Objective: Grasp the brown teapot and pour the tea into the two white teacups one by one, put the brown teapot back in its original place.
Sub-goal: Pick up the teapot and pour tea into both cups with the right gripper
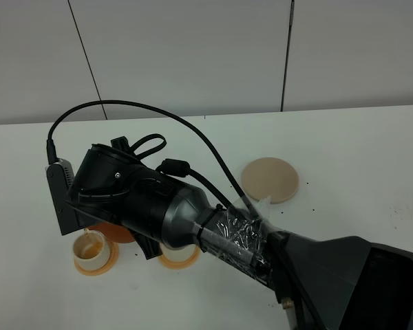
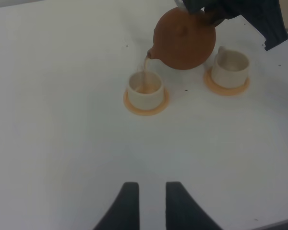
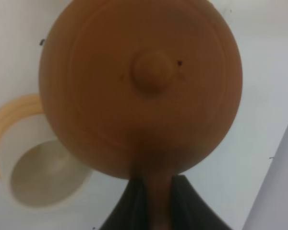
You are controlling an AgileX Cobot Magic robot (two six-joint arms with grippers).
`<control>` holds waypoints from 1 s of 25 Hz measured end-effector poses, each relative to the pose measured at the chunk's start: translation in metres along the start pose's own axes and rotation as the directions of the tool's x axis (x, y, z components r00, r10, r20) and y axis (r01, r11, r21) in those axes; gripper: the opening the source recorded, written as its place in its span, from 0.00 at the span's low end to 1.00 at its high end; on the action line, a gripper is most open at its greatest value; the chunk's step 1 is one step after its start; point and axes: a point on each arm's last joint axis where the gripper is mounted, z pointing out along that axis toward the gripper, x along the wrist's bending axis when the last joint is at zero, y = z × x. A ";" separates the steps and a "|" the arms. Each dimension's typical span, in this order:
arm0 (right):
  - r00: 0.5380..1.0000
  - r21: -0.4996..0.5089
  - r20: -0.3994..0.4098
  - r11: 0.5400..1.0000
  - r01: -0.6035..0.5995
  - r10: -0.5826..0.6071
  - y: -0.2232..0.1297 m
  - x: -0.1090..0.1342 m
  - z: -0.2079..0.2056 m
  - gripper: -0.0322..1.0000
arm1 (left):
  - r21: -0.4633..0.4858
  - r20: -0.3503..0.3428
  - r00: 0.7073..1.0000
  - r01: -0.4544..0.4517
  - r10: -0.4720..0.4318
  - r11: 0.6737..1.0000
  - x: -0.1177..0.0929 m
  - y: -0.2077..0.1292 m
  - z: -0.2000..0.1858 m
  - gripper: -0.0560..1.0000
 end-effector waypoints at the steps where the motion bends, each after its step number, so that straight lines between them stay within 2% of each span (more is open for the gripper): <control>1: 1.000 0.003 0.004 1.000 0.004 -0.004 0.000 0.000 0.000 0.12 | 0.000 0.000 1.000 0.000 0.000 1.000 0.000 0.000 0.000 0.25; 6: 1.000 0.014 0.008 1.000 0.021 -0.022 0.004 0.003 0.003 0.12 | 0.000 0.000 1.000 0.000 0.000 1.000 0.000 0.000 0.000 0.25; 12: 0.998 0.036 -0.023 0.998 0.060 -0.059 0.015 0.018 0.017 0.12 | 0.000 0.000 1.000 0.000 0.000 1.000 0.000 0.000 0.000 0.25; 25: 0.998 0.046 -0.009 0.997 0.069 -0.068 0.016 0.018 0.016 0.12 | 0.000 0.000 1.000 0.000 0.000 1.000 0.000 0.000 0.000 0.25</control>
